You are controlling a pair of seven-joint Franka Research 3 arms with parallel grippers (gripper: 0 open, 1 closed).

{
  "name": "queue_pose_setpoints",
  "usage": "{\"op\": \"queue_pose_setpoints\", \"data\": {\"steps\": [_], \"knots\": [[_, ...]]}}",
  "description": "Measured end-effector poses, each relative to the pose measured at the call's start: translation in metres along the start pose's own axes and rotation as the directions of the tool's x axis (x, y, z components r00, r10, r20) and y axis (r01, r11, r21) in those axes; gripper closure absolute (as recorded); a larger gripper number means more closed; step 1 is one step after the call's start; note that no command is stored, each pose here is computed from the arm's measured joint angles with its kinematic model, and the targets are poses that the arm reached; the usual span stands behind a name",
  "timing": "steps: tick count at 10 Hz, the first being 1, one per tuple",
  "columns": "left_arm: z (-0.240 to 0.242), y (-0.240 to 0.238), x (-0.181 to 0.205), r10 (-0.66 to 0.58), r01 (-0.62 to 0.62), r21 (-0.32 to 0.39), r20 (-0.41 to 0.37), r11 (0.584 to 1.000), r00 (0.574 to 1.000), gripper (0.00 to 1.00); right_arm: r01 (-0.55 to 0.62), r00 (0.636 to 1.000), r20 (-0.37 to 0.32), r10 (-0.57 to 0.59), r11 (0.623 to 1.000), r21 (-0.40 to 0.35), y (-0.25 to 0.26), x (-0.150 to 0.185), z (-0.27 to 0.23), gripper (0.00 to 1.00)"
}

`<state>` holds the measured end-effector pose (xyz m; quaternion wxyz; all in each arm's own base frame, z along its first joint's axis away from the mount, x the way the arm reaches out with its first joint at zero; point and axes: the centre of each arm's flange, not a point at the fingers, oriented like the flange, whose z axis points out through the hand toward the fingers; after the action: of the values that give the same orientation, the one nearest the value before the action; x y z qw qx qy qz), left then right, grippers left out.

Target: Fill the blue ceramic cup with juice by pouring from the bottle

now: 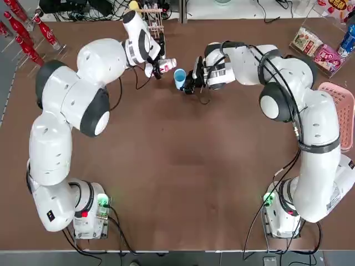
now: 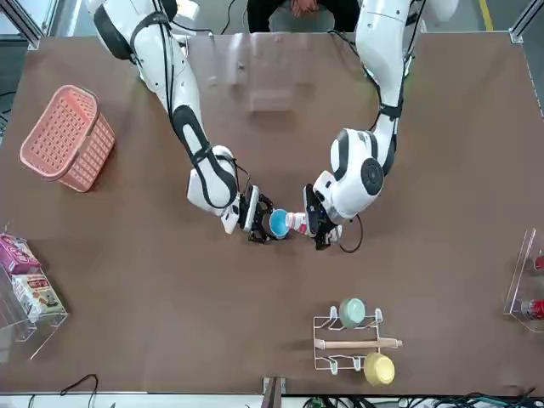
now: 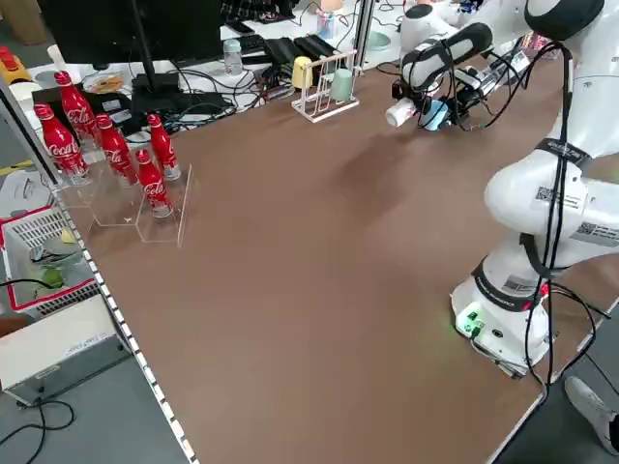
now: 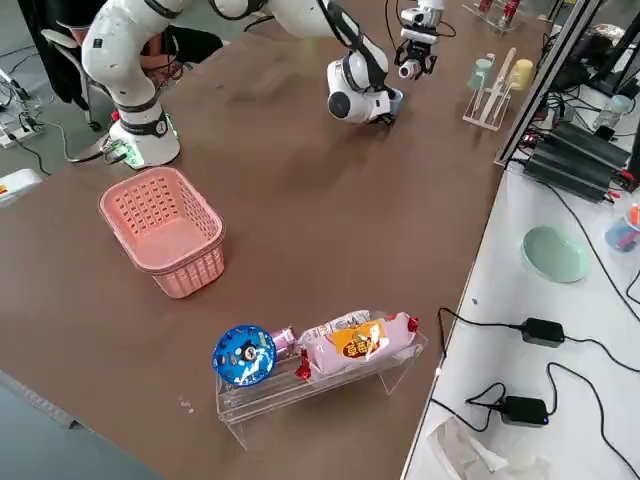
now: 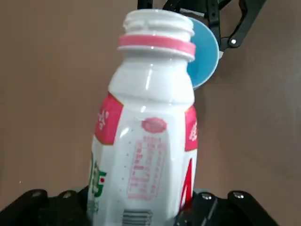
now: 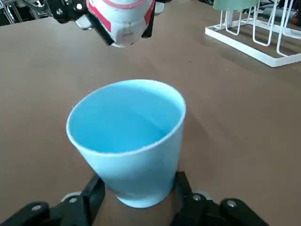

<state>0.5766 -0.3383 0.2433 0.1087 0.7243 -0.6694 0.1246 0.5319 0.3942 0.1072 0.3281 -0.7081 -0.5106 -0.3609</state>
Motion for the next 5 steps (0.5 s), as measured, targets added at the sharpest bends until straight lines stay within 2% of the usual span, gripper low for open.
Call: {"op": "queue_pose_setpoints", "data": {"steps": [5], "knots": [[-0.0007,0.0025,0.01,0.024,-0.025,0.025,0.032,0.999,0.999,0.51,-0.001,1.0,0.0,0.001,1.0,-0.001,0.0006,-0.0002,-0.0004,0.33]]}}
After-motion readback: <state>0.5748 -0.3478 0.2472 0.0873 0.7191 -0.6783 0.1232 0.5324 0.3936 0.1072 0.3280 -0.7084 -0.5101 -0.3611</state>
